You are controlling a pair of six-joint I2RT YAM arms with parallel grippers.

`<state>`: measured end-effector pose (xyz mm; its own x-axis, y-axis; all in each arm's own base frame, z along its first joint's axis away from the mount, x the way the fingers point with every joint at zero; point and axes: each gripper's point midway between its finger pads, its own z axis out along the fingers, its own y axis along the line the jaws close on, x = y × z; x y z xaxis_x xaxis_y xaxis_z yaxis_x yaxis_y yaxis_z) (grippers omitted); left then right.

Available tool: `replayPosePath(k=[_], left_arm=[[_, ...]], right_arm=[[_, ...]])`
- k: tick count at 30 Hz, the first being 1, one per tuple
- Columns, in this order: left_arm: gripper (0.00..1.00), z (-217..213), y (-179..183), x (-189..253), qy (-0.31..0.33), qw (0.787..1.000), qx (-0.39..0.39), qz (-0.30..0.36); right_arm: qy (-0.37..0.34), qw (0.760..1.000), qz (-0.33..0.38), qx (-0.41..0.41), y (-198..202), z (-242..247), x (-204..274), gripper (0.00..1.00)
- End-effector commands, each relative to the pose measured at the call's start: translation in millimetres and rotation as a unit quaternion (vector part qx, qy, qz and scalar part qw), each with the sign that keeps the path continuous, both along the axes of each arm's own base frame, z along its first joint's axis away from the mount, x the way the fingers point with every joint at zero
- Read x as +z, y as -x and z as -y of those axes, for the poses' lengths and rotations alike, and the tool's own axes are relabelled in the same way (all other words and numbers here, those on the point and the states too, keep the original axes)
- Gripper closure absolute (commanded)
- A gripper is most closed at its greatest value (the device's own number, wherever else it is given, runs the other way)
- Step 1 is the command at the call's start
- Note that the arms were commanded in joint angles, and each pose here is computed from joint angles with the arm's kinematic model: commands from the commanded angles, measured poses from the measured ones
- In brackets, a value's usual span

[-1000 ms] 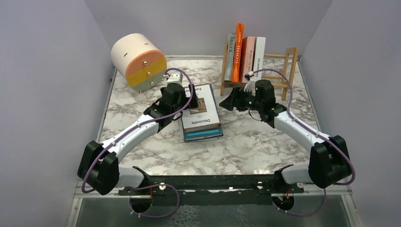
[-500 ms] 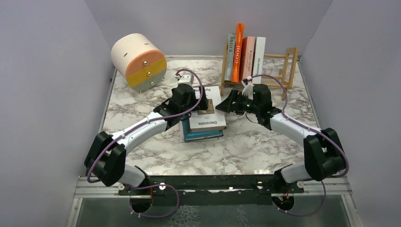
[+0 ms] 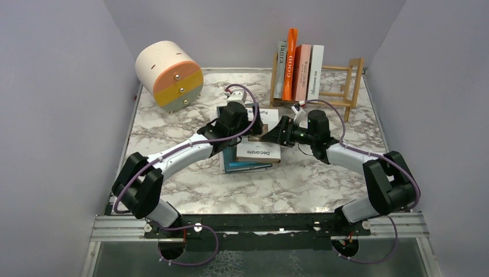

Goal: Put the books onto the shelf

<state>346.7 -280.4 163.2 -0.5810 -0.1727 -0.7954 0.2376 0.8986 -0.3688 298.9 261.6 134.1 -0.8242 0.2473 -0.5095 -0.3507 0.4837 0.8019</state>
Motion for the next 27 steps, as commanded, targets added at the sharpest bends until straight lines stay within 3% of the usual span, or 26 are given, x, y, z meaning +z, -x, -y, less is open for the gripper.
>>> replayPosePath(k=[1,13,21,24,27], left_arm=[[0.01,23,-7,19,0.032,0.999,-0.018,0.020],[0.01,70,-12,32,0.061,0.996,-0.060,0.032],[0.01,96,-10,45,0.083,0.992,-0.086,0.043],[0.01,94,-14,64,0.086,0.991,-0.081,0.065],[0.01,81,-21,90,0.069,0.991,-0.059,0.102]], right_arm=[[-0.037,0.999,0.013,0.028,7,-9,11,0.13],[-0.033,0.999,0.029,0.013,11,-3,23,0.45],[-0.019,0.998,0.060,-0.002,10,4,41,0.56],[-0.010,0.997,0.076,-0.015,9,9,52,0.71],[-0.005,0.995,0.099,-0.028,10,14,68,0.80]])
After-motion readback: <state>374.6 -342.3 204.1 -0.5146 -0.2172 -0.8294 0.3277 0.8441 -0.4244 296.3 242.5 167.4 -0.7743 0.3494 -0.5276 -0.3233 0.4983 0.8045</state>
